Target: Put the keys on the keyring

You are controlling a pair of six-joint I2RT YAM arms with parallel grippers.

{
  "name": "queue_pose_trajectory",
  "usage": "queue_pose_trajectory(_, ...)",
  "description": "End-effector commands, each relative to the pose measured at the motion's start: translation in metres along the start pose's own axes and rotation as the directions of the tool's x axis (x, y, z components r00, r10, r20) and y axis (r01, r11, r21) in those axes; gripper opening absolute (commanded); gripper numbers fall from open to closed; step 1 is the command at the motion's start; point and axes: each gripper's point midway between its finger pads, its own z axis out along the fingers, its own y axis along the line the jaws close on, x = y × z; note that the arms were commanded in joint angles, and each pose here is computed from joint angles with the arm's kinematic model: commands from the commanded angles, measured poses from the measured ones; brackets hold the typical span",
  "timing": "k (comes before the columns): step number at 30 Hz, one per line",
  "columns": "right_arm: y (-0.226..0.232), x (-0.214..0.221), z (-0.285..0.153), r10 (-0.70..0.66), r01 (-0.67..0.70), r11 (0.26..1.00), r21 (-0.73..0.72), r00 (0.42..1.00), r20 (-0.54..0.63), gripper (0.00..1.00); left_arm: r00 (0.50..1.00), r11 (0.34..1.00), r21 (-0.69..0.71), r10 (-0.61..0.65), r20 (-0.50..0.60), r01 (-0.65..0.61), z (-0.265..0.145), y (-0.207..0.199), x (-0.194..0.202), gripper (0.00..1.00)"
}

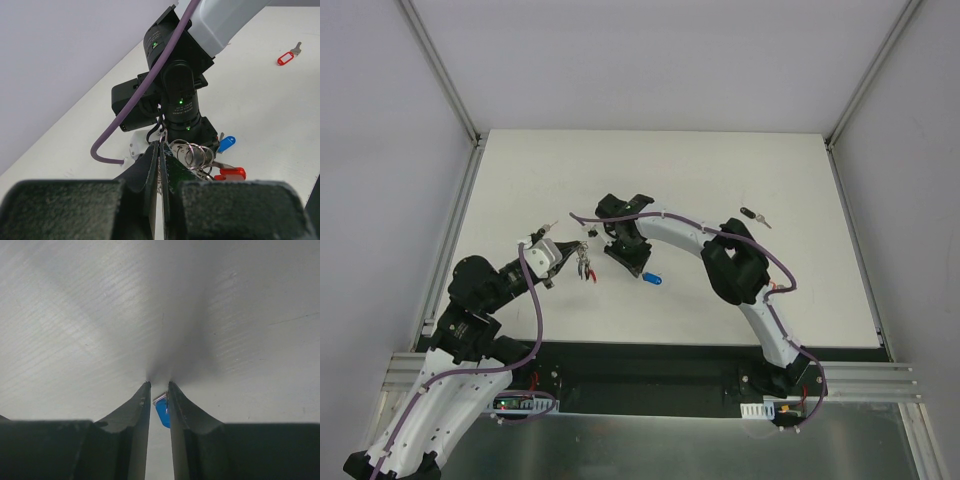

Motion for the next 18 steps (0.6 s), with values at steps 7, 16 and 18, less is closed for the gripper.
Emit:
queue_pose_trajectory(7,-0.0047,0.0073,-0.0039,-0.029,0.031,0.999,0.044,0.998,-0.049,0.21,0.998,0.999,-0.011,0.038,0.059,-0.038,0.0016,0.0041,-0.0162,0.00)
queue_pose_trajectory(16,-0.0068,0.0099,-0.0053,-0.037,0.041,0.997,0.061,0.997,-0.061,0.11,0.998,0.999,-0.007,0.033,0.057,-0.033,0.0024,0.0035,-0.0152,0.00)
queue_pose_trajectory(18,-0.0065,0.0096,-0.0083,-0.035,0.038,0.997,0.062,0.998,-0.055,0.06,0.998,0.999,-0.007,0.034,0.058,-0.033,0.0025,0.0036,-0.0156,0.00)
